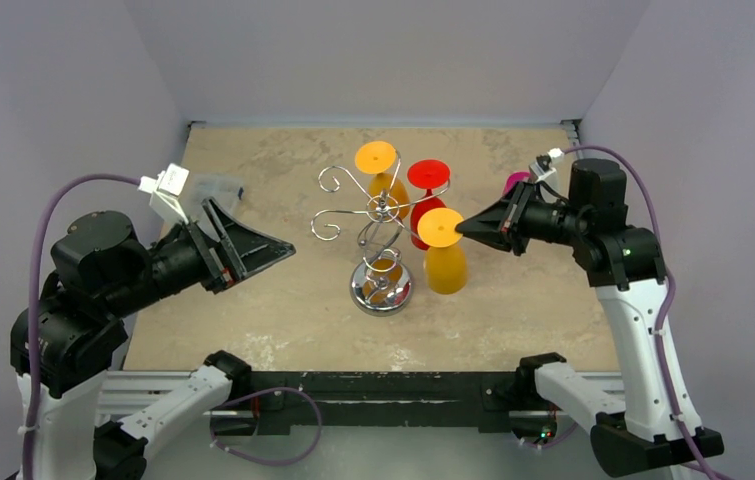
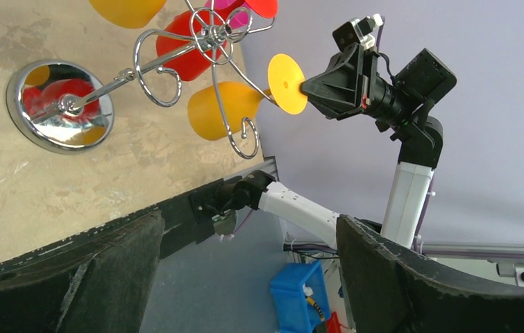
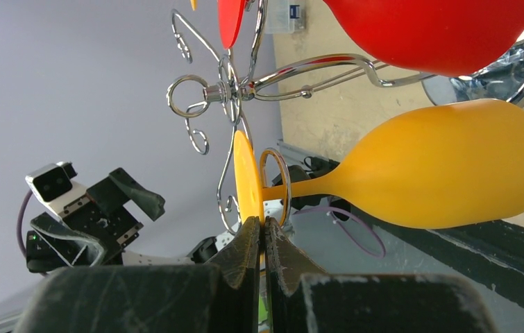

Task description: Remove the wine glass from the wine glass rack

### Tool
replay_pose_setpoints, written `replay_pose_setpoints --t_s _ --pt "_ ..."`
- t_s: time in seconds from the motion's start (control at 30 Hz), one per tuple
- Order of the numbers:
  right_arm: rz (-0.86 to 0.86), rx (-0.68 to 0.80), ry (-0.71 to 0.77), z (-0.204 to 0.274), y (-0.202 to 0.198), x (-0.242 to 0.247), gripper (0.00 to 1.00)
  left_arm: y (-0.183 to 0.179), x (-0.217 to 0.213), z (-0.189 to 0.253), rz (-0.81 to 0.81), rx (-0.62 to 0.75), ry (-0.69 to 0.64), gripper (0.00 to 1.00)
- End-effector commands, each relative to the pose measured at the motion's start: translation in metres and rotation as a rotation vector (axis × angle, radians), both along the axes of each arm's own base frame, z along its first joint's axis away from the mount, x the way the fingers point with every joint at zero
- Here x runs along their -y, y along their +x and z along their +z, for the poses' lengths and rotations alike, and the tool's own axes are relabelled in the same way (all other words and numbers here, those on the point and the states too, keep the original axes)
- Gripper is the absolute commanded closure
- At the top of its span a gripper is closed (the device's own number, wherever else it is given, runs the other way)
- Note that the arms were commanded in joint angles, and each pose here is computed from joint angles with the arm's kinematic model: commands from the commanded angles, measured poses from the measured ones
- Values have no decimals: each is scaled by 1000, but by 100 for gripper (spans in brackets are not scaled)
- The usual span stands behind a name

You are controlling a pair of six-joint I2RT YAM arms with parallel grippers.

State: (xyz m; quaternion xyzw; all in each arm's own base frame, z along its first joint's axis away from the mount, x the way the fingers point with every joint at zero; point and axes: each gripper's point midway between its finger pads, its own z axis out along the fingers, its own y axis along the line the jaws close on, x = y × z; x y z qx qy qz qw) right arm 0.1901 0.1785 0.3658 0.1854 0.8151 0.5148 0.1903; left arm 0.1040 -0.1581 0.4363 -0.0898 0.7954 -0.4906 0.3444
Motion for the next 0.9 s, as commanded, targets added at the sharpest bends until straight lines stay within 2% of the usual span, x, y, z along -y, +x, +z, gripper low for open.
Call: replay_pose_setpoints --t_s 0.0,0.57,0.87 --pt "0 19 3 6 -3 0 100 -4 -5 9 5 47 2 9" --pt "19 23 32 17 -7 -3 100 1 0 9 -15 52 11 9" --pt "-4 78 72 44 -4 -4 100 1 -1 8 -10 60 11 9"
